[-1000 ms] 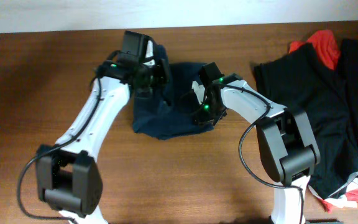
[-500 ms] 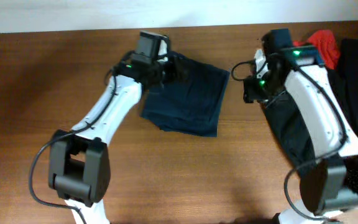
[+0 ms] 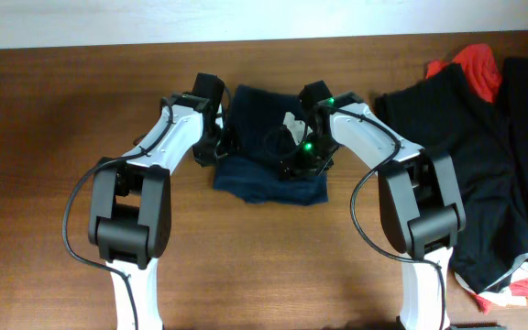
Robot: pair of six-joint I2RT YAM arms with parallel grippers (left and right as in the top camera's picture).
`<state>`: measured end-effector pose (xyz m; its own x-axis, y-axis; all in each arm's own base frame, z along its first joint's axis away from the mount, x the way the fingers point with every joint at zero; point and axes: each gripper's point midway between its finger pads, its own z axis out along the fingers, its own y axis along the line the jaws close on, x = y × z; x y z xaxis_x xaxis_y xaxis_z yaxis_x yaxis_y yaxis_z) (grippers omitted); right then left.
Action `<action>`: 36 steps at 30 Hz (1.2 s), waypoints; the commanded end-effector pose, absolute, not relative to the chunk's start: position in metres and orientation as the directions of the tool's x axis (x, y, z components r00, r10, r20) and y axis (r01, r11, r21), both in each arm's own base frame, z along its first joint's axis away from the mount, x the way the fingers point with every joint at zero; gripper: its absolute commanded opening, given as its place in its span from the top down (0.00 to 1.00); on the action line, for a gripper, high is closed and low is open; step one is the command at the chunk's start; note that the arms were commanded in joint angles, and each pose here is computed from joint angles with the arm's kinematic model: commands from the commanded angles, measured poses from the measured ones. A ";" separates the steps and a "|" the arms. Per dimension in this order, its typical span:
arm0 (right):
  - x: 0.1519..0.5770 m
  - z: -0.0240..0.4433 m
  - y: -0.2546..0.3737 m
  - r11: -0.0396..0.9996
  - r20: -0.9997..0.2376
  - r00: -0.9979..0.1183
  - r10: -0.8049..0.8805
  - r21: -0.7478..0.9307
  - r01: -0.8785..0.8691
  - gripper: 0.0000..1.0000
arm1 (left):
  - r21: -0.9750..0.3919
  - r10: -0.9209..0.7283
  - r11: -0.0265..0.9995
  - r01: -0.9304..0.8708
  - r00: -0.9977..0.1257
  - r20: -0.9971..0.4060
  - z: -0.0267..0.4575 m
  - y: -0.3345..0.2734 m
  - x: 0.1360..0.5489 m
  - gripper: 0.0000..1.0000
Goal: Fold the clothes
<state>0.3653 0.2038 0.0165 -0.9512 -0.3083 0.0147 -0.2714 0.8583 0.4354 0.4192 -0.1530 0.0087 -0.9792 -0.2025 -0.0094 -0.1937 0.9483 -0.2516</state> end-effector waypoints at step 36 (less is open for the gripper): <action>0.367 0.187 0.063 0.999 -0.187 -0.982 -0.038 -0.009 -0.036 0.34 | -0.015 -0.017 1.000 -0.014 -0.973 -0.230 0.038 0.011 0.474 1.00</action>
